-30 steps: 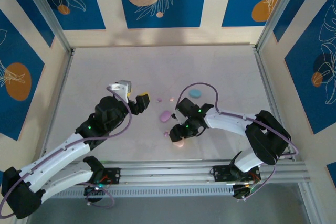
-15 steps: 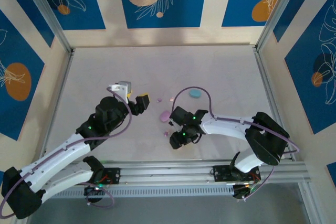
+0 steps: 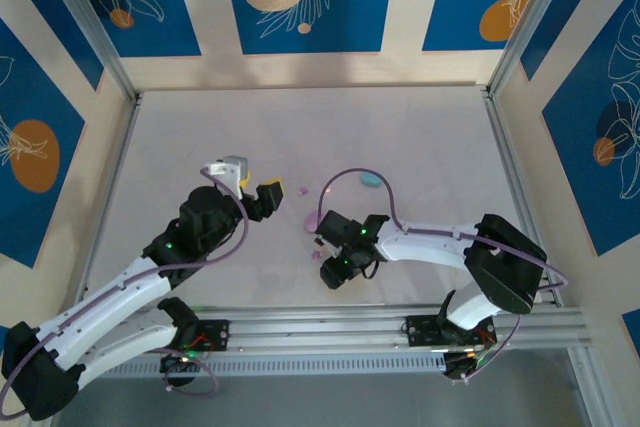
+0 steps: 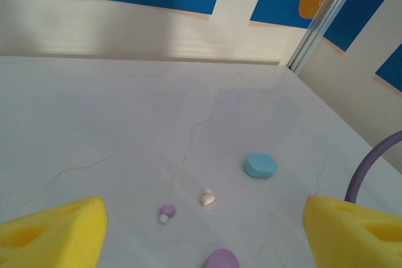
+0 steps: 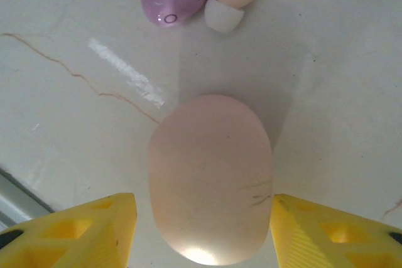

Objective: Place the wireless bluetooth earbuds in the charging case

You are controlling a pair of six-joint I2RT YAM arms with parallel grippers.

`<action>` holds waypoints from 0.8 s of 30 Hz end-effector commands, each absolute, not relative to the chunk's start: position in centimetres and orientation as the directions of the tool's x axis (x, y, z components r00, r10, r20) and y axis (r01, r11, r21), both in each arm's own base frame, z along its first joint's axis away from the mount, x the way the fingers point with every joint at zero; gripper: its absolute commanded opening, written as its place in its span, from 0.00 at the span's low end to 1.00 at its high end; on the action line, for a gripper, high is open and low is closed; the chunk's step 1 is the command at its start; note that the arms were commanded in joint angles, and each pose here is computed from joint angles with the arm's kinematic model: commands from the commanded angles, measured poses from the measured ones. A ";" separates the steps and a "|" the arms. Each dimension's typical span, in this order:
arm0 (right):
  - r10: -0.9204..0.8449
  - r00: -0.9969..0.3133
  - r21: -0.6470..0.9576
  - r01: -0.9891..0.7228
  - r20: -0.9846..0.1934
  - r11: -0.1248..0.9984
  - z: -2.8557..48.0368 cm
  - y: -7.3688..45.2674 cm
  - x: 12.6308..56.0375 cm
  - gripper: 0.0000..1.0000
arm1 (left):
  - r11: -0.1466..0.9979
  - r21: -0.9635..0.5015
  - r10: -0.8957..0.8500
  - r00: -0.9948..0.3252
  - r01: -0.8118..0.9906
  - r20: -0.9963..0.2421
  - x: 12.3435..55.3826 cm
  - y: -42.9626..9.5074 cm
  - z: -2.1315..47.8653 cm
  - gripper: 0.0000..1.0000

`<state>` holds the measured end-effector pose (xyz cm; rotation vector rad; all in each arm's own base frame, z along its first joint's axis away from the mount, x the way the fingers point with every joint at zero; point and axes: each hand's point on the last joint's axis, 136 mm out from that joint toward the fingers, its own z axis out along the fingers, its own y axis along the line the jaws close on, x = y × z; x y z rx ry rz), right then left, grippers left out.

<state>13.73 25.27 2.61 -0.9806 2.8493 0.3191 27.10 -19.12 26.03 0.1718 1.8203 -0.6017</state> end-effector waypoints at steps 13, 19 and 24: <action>-0.640 -0.724 0.123 -0.682 -0.256 0.721 2.5 26.4 14.9 0.47 | 0.859 -0.337 -0.211 -0.333 0.385 -0.919 27.3 -18.5 26.2 0.81; -0.637 -0.726 0.141 -0.681 -0.258 0.719 2.8 26.4 14.7 0.41 | 0.858 -0.341 -0.213 -0.339 0.383 -0.916 27.4 -18.5 26.0 0.81; -0.627 -0.702 0.125 -0.694 -0.338 0.709 5.1 26.4 15.4 0.38 | 0.849 -0.346 -0.211 -0.344 0.398 -0.915 27.4 -18.9 26.2 0.81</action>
